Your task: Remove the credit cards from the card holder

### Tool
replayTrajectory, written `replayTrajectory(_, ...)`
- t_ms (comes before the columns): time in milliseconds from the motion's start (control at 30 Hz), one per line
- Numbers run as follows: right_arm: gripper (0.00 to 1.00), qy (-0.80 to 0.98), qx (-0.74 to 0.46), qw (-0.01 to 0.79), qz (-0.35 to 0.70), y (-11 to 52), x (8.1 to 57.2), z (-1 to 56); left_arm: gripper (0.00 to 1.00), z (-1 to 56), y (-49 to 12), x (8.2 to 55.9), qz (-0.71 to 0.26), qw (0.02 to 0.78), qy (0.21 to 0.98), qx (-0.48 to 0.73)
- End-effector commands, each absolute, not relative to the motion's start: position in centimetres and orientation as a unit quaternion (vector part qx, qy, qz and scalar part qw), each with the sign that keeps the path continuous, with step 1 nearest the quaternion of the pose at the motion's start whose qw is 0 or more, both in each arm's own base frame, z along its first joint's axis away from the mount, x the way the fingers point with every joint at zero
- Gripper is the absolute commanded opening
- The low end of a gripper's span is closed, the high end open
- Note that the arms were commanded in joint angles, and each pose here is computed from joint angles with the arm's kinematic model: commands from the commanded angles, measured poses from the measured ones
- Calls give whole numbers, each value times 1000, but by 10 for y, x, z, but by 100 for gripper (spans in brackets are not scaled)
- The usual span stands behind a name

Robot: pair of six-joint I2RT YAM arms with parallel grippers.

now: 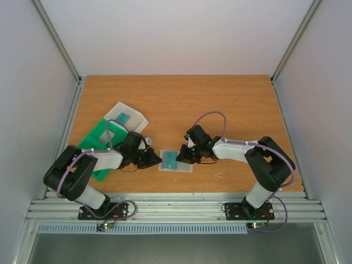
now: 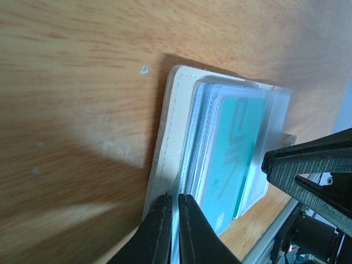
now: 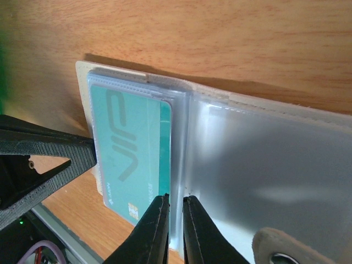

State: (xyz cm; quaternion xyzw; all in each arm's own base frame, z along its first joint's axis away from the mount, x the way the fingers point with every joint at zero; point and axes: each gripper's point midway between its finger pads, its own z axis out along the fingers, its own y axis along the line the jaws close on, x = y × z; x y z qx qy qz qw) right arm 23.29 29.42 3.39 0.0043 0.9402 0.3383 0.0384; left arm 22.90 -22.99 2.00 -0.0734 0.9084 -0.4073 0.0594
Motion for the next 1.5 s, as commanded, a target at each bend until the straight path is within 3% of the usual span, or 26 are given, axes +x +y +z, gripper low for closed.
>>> replayTrajectory(0, 11, 935, 2, 36, 353, 302, 234, 34, 10, 28, -225, 224, -401, 66, 910, -83)
replayTrajectory(367, 11, 938, 8, 17, 345, 302, 231, 19, 18, 51, -232, 232, -419, 88, 902, -64)
replayTrajectory(1000, 3, 942, 7, 31, 334, 296, 233, 21, 14, 20, -230, 229, -392, 72, 915, -64)
replayTrajectory(1467, 13, 921, 1, 17, 388, 315, 232, 34, 11, 14, -223, 222, -377, 64, 921, -73)
